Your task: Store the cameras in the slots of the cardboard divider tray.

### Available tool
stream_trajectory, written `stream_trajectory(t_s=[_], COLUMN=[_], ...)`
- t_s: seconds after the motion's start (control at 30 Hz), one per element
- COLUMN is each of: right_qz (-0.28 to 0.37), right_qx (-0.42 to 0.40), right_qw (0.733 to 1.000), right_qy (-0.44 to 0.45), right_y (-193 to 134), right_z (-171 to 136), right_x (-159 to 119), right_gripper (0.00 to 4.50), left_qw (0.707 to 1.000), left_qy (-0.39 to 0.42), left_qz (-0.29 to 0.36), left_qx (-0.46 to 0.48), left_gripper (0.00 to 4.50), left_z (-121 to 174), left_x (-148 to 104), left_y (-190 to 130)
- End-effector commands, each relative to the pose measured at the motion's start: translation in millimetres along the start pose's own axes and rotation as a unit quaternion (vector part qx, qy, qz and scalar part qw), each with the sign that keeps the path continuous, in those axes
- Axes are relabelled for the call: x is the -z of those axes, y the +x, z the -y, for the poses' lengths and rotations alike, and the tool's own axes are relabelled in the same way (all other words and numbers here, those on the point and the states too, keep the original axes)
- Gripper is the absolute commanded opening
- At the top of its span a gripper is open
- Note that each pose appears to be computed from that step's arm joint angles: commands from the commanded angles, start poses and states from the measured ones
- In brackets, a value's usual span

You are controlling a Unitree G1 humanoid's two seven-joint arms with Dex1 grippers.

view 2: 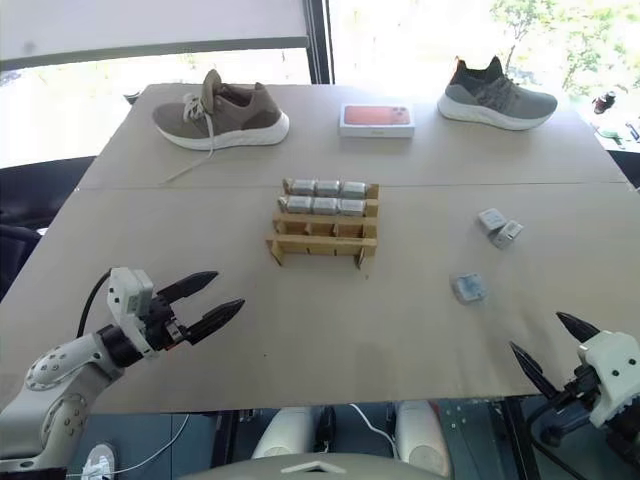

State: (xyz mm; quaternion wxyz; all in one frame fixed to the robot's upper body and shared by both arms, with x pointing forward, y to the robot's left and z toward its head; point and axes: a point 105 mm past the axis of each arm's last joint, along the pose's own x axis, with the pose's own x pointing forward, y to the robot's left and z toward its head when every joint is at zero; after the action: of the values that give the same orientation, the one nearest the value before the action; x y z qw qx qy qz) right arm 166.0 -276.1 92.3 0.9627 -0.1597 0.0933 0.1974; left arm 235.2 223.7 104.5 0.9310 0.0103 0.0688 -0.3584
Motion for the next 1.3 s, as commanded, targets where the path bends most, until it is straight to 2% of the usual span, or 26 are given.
stream_trajectory(t_s=[0.03,0.13,0.37,0.8,0.97,1.0,1.1,1.17,1.23,1.3], right_qz=[-0.003,-0.024,-0.047,-0.079,-0.070,-0.068,-0.049,-0.002,0.042,0.099], right_qx=[0.016,0.023,0.046,0.057,0.060,0.059,0.044,0.012,-0.016,-0.058], right_qw=[1.000,0.999,0.991,0.985,0.986,0.986,0.995,0.999,0.992,0.974], right_qy=[0.000,0.023,0.119,0.145,0.141,0.138,0.077,-0.033,-0.116,-0.198], right_y=[14,40,75,106,109,109,108,110,114,118], right_z=[-4,-19,-22,-19,-19,-19,-23,-34,-47,-68], right_x=[-13,-28,-28,-8,-10,-11,-25,-53,-78,-109], right_gripper=[4.49,4.49,4.49,4.49,2.23,1.91,1.89,1.89,1.89,1.89], left_qw=[0.999,0.988,0.958,0.928,0.925,0.927,0.948,0.962,0.975,0.968], left_qy=[0.007,0.008,0.070,0.127,0.136,0.132,0.091,0.031,0.010,-0.071], left_qz=[0.028,0.060,0.038,0.030,0.033,0.036,0.048,0.035,-0.001,-0.089], left_qx=[0.041,0.142,0.274,0.350,0.353,0.349,0.303,0.270,0.220,0.225], left_gripper=[4.50,4.50,4.50,4.50,4.50,4.50,4.50,4.50,4.50,4.50], left_z=[6,26,51,70,69,69,63,63,60,63], left_x=[-16,-37,-52,-64,-70,-71,-80,-85,-85,-77], left_y=[3,8,7,11,16,18,33,46,61,75])
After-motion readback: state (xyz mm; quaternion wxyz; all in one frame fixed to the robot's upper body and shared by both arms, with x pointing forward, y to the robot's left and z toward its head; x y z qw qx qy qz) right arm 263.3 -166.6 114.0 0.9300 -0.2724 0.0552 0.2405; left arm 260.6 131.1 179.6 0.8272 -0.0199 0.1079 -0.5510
